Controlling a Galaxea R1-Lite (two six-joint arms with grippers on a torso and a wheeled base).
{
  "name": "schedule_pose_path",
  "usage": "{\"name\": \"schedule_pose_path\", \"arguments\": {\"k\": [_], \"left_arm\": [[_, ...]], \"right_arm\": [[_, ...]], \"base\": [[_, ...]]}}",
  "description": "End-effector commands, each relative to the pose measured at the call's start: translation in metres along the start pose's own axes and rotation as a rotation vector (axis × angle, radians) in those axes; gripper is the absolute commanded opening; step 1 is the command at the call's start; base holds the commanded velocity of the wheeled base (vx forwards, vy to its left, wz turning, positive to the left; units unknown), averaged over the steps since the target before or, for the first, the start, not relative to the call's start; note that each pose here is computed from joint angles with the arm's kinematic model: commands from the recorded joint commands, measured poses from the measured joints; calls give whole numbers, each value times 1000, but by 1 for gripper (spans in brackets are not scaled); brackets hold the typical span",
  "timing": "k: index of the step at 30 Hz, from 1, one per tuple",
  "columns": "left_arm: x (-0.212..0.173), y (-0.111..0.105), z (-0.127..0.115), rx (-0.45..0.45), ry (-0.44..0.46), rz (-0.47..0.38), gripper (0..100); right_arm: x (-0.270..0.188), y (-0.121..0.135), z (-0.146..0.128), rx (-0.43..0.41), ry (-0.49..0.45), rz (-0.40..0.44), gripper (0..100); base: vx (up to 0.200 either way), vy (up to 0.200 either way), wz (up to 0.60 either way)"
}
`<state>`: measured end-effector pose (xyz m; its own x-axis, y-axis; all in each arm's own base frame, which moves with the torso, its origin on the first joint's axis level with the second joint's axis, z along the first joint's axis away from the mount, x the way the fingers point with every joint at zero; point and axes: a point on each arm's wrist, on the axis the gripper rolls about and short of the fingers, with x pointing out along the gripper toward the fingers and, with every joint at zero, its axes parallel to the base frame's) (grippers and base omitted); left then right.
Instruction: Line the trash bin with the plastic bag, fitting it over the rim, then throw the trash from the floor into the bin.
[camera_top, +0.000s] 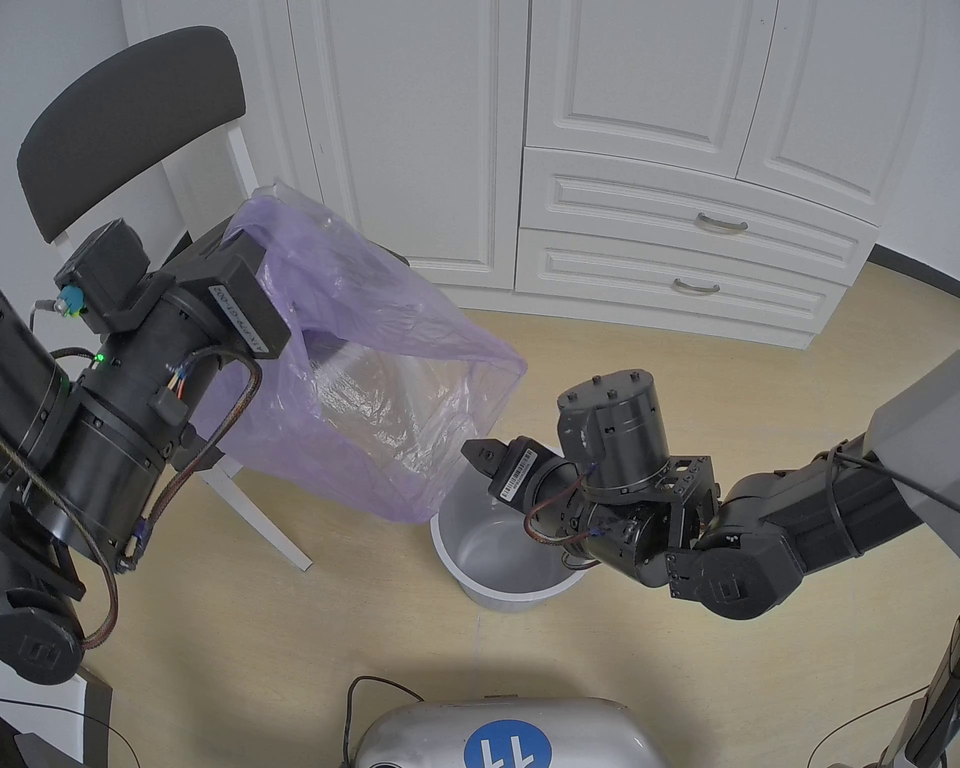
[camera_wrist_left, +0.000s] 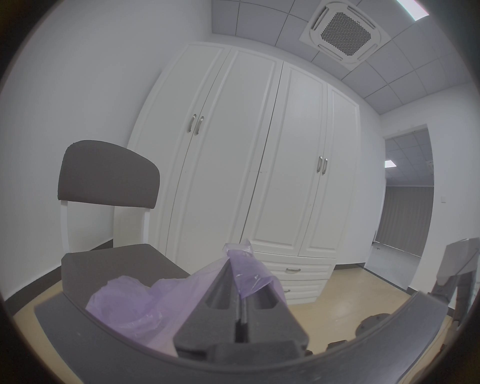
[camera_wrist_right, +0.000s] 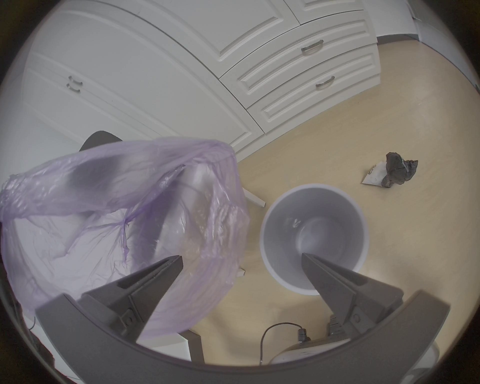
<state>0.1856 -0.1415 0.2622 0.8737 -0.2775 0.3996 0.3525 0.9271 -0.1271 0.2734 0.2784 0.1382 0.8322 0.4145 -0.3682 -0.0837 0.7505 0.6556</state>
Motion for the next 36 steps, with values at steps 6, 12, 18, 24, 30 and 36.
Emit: {"name": "schedule_pose_path", "arguments": {"k": [6,12,18,24,30,36], "left_arm": [[-7,-17,4,-41,-6,-26,0],[-12,-24,7,-61,-8,-41,0],[-14,-24,15,-80,-47,-46,0],[-15,-25,17,-87,-63,-48,0],[-15,-25,18,-90,-69,-48,0],[-15,-24,21,-93,-76,-47,0]], "right_arm": [[8,1,-12,-1,23,-2,100],[20,0,-25,49,29,3,100],[27,-4,-30,51,37,-11,100],[31,-8,-35,42,48,-29,100],[32,-15,-40,22,67,-56,100],[33,-30,-51,-76,147,-148,100]], "base": [[0,0,0],[0,0,0],[0,0,0],[0,0,0],[0,0,0],[0,0,0]]}}
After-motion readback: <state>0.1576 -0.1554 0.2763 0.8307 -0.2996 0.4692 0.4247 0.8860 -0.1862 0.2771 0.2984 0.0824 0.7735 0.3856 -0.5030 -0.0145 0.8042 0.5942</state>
